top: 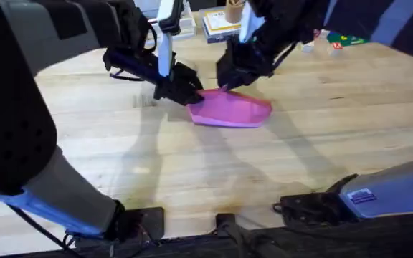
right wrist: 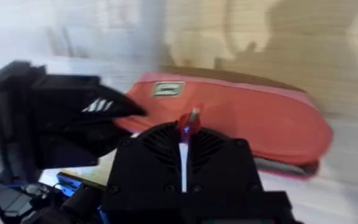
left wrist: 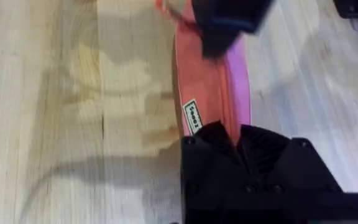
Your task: Unzip the bag, pick up the pens from the table one at a time and place them inside, then zip the bag closed.
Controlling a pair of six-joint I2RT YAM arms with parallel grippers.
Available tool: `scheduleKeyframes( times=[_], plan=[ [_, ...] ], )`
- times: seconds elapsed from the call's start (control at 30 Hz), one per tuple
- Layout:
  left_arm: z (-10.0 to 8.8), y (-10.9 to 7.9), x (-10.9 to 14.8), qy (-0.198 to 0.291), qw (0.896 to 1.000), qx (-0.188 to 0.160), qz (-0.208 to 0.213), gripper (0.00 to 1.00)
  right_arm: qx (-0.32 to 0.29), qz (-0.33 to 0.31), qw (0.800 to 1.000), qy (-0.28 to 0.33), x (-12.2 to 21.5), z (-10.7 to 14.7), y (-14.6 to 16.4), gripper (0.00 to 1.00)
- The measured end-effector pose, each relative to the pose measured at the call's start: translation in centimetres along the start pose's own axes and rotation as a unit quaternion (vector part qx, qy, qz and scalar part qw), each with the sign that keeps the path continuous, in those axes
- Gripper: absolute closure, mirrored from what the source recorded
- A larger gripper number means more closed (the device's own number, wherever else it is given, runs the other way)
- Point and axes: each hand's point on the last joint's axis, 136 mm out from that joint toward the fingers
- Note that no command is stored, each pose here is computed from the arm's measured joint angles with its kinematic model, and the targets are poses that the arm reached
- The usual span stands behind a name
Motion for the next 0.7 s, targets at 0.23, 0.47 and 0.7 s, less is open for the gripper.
scheduleKeyframes(
  times=[0.23,0.47,0.7],
  plan=[
    [-0.3,-0.1,-0.2,-0.003,1.0,-0.004,0.003,0.956,-0.055,0.035,0.998,0.009,1.3,-0.8,-4.9,0.968],
    [-0.5,-0.2,-0.3,-0.008,1.0,-0.004,0.004,0.956,-0.106,0.054,0.993,-0.008,2.6,-2.4,-9.2,0.968],
    [-0.5,-0.1,-0.3,-0.009,1.0,-0.005,0.003,0.956,-0.136,0.1,0.985,-0.028,3.6,-3.2,-13.2,0.968]
  ],
)
Point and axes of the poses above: each hand's point on the last joint's axis, 136 mm out from that joint toward the fingers, its own x axis back along the fingers, its own y axis along the line the jaws close on, z = x × y, and after that the axes turned 2 degrees about x, right-handed
